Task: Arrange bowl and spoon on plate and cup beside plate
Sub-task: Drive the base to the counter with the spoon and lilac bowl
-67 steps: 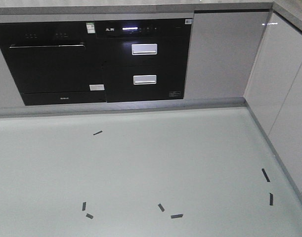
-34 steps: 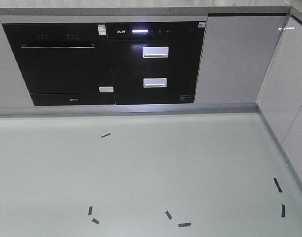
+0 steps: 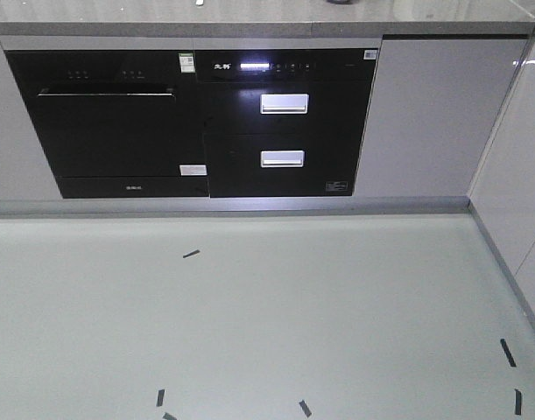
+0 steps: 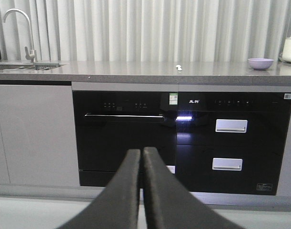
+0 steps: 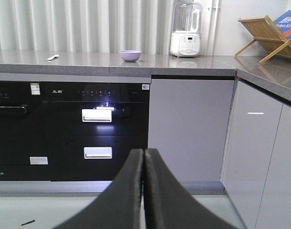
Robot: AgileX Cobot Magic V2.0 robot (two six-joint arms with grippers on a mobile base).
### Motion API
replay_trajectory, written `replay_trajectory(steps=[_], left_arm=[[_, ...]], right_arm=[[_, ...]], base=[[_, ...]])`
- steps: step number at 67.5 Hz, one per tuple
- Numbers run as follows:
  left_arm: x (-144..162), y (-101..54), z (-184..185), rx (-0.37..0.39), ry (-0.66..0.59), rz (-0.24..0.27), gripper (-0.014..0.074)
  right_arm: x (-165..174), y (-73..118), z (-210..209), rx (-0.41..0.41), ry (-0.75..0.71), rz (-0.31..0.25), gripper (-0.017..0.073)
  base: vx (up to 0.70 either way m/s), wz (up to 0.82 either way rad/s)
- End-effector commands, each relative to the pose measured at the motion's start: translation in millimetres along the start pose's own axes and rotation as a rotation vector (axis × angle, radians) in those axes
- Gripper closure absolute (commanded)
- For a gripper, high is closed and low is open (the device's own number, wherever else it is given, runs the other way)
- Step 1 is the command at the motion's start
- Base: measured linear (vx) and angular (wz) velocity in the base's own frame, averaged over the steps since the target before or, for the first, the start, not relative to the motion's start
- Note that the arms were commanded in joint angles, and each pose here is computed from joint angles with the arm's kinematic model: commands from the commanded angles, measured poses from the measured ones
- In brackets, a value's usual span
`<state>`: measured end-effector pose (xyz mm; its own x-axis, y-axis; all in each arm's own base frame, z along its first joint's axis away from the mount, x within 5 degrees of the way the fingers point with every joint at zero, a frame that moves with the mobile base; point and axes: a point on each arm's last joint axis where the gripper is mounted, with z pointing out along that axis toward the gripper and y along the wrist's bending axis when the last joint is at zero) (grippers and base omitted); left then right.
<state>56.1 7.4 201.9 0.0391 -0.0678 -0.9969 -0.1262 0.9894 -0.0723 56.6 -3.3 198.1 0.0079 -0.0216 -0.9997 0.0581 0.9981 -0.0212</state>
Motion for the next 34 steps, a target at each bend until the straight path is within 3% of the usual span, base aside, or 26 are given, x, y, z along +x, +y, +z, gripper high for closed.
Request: replay_trajectory(steps=[1, 34], left_arm=[[-13.5, -1.5, -2.3, 0.013, -0.102, -0.02, 0.06], [-13.5, -1.5, -2.3, 0.013, -0.102, -0.02, 0.06]], right_arm=[[-6.8, -0.5, -0.6, 0.008, -0.075, -0.009, 0.0562], [-6.5, -0.5, -0.6, 0.008, -0.072, -0.009, 0.0562]], base=[[0.18, -0.06], [0.2, -0.04]])
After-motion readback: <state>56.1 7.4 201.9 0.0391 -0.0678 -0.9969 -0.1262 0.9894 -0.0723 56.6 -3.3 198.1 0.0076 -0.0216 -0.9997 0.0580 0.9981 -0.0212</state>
